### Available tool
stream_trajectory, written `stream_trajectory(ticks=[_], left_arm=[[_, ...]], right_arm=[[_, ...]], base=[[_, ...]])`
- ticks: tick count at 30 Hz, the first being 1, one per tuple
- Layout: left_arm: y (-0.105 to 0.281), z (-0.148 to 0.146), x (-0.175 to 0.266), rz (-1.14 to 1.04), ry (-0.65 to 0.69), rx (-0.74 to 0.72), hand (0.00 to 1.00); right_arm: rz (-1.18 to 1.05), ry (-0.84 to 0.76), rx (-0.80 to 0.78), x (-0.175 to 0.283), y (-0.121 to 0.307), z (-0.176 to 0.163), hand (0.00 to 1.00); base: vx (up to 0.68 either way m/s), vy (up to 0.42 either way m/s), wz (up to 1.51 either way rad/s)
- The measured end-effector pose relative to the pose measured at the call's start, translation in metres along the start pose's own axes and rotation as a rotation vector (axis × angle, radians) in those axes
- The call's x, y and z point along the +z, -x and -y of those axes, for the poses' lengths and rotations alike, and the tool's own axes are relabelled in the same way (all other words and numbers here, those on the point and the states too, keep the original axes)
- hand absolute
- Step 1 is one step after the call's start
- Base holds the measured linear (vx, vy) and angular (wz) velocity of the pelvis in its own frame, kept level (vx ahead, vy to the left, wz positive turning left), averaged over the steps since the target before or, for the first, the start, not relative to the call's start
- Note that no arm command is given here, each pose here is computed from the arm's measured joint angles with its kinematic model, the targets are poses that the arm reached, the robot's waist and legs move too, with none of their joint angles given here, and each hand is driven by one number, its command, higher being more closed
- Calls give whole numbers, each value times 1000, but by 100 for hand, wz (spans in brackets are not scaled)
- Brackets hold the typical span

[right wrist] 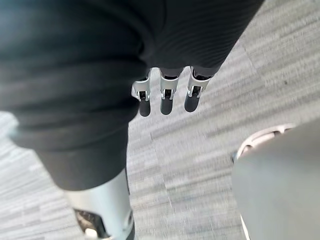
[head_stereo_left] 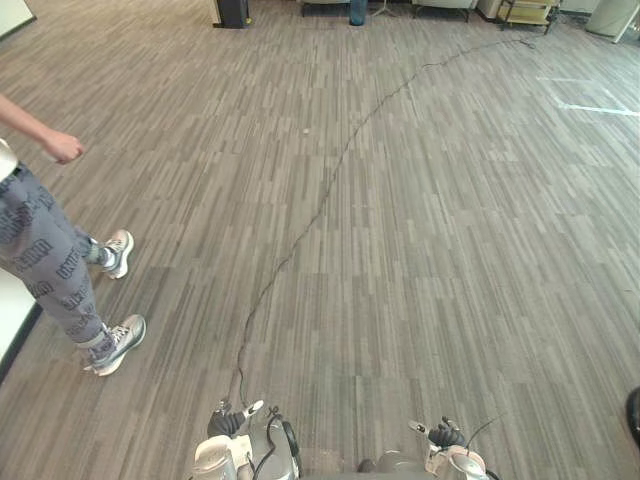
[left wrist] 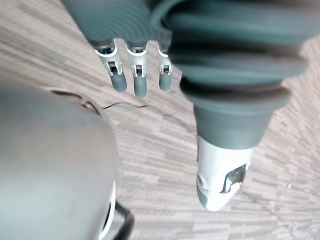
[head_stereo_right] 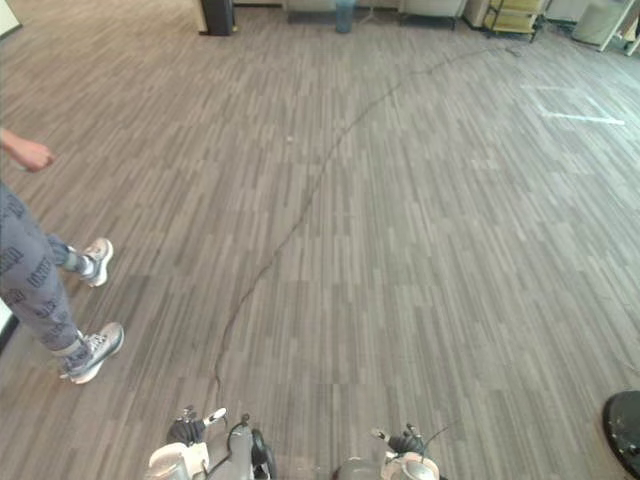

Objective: Pick up cushions and gather them together orderly.

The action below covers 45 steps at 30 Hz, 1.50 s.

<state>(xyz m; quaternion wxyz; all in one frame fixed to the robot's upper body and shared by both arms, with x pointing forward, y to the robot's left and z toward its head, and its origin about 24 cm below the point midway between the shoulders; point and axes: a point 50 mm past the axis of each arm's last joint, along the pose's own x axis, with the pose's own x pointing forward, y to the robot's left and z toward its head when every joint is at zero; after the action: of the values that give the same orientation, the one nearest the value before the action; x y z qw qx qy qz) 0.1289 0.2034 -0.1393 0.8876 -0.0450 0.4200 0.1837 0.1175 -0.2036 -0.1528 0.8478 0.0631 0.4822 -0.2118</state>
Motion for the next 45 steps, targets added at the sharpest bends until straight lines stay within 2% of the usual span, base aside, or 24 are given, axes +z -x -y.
stream_trajectory(ticks=[4,8,12,17,20,23,27,31,38,40,45], left_arm=[[-4,-5,10,27,25,12,0],[-2,-8,1,-9,4,23,0],[-3,-13,-3,-38,-113,9,0],[0,-2,-12,-65,-137,-25,0],[1,0,-17,-84,-146,-31,0],[0,16,-16,-90,-140,-69,0],[1,17,-13,-73,-76,-46,0],[1,5,4,19,-58,-18,0],[2,13,14,70,-22,-34,0],[-1,7,18,77,-75,-33,0],[-6,2,17,51,-115,-22,0]], right_arm=[[-46,5,11,-9,1,-6,0],[-46,2,7,-10,1,-4,0],[-2,-4,12,-2,1,-4,0],[119,5,43,33,-3,-10,0],[91,30,31,24,-3,-1,0],[112,31,11,37,-6,5,0],[120,-12,-7,31,-2,9,0],[64,-3,34,13,1,-8,0],[-4,-29,10,-1,1,-5,0],[-16,-40,35,-3,2,-17,0],[-12,-74,30,-8,4,-14,0]], base=[[470,241,-9],[378,194,-24],[461,71,8],[565,-10,20],[751,-130,46],[629,-167,0],[676,-173,7],[567,-70,-17],[609,109,-51],[685,288,-42],[642,258,-38]])
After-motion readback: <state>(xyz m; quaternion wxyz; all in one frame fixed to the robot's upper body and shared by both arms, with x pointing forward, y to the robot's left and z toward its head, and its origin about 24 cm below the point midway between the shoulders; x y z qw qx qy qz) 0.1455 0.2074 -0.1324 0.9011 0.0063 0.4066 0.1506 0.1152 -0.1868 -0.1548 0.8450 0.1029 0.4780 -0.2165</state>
